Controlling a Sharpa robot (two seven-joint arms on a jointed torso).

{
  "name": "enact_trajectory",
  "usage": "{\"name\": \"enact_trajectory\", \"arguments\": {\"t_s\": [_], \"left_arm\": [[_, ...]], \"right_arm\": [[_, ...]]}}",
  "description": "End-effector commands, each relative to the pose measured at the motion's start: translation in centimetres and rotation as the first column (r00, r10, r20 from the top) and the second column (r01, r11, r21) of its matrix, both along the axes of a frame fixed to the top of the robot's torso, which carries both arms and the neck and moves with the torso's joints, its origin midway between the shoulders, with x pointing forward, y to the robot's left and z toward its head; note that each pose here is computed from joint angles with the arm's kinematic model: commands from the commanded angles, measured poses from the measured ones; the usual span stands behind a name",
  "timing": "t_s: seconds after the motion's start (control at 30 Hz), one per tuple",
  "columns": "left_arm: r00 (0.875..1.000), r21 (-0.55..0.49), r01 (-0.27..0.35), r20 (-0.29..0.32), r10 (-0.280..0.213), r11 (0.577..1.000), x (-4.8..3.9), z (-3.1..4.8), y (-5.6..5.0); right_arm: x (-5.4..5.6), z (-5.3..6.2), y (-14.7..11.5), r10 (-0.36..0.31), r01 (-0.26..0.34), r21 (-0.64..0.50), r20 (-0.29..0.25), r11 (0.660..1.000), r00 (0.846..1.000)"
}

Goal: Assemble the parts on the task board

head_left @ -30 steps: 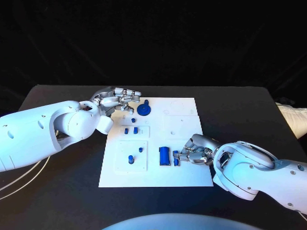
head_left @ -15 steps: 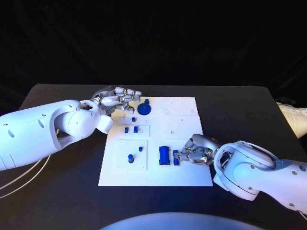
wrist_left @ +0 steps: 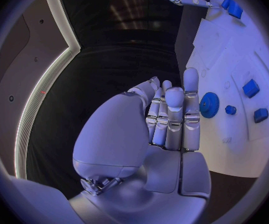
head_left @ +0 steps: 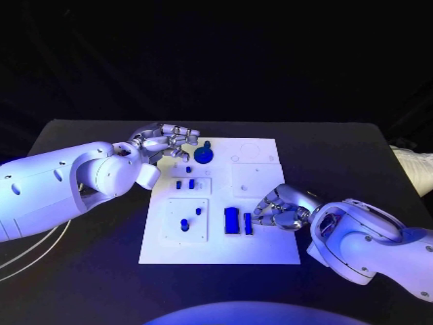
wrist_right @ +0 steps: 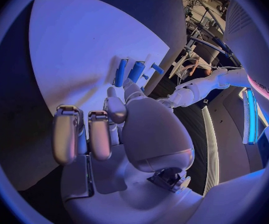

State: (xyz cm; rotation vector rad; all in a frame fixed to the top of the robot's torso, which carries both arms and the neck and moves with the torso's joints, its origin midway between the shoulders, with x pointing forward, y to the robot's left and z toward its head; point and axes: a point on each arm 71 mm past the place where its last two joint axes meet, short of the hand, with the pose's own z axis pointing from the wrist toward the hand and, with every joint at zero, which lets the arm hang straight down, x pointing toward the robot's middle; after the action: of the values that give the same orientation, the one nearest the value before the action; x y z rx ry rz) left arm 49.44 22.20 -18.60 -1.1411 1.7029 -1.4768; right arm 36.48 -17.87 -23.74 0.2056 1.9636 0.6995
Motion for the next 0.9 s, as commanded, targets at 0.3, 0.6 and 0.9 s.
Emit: {"name": "enact_trajectory", "arguments": {"t_s": [0.3, 0.6, 0.9], "left_arm": [[1.0, -0.005, 0.025, 0.001, -0.025, 1.0, -0.04, 0.05, -0.4], [1.0, -0.003, 0.025, -0.001, -0.025, 1.0, -0.05, 0.04, -0.4], [1.0, -0.001, 0.024, -0.003, -0.024, 1.0, -0.05, 0.02, -0.3]], "right_arm": [[-0.1, 0.6, 1.0, 0.151, -0.15, -0.021, 0.146, 0.988, 0.978], [-0.1, -0.1, 1.3, 0.169, -0.164, -0.046, 0.114, 0.985, 0.979], [-0.2, -0.4, 1.4, 0.187, -0.181, -0.066, 0.084, 0.981, 0.979]]}}
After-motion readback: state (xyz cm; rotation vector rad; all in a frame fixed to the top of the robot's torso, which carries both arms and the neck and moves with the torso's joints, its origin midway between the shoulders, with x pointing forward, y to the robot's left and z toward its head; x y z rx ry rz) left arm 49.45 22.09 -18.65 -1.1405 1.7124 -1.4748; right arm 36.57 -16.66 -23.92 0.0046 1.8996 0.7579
